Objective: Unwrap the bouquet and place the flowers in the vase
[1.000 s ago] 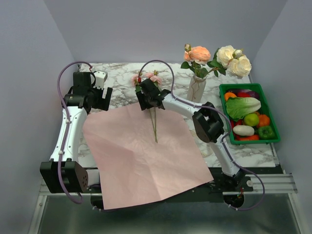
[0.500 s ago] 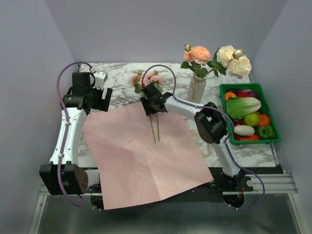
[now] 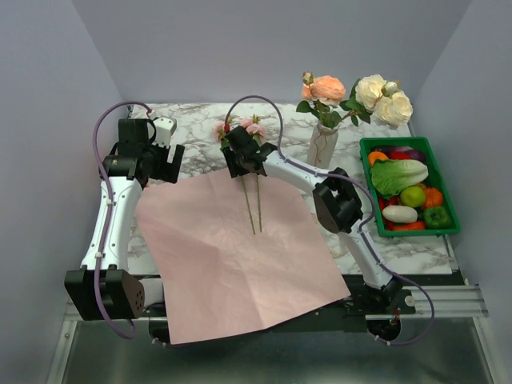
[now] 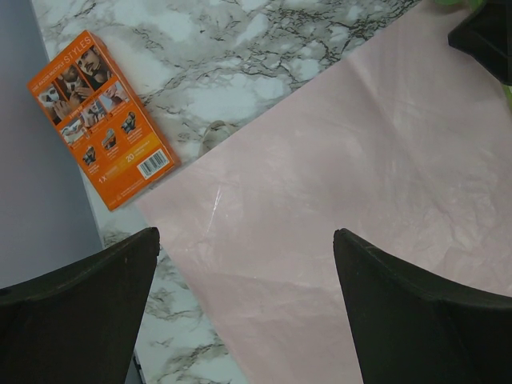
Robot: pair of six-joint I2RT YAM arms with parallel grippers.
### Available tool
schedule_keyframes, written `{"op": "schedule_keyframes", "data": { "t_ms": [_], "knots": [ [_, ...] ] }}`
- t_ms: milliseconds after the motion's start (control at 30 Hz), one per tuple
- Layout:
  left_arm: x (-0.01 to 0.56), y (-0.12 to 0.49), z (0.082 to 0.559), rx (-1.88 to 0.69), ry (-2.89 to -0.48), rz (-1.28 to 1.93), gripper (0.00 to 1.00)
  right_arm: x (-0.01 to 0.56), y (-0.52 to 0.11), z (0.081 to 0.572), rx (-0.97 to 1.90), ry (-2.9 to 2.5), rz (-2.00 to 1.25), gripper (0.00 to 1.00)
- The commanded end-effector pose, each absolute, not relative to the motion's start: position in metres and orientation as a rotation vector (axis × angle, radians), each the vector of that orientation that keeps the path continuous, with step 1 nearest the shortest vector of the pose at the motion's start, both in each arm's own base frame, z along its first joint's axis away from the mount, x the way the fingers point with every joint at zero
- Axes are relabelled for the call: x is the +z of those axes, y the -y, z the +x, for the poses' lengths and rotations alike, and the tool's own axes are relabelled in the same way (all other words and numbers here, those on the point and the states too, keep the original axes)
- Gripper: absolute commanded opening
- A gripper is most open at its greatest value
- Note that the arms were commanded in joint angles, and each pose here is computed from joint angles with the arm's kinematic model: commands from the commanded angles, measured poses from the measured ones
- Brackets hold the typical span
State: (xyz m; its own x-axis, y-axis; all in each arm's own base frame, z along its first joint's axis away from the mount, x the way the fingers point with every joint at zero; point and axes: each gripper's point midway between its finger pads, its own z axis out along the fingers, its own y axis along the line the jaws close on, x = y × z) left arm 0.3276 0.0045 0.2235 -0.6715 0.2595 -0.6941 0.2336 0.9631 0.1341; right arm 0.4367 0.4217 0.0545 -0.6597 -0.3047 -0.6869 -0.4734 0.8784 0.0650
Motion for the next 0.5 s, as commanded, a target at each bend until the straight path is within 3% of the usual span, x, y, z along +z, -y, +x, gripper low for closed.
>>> {"op": "schedule_keyframes", "data": {
  "t_ms": [0, 467],
  "knots": [
    [0.230, -0.002, 0.326, 0.018, -2.316, 0.356, 0.99, 0.034, -0.417, 0.437, 0.262, -2.404, -0.563, 0.53],
    [0.236, -0.002, 0.321, 0.025, -2.303, 0.370, 0.99, 0.031, -0.399, 0.425, 0.204, -2.468, -0.526, 0.47]
  ]
}}
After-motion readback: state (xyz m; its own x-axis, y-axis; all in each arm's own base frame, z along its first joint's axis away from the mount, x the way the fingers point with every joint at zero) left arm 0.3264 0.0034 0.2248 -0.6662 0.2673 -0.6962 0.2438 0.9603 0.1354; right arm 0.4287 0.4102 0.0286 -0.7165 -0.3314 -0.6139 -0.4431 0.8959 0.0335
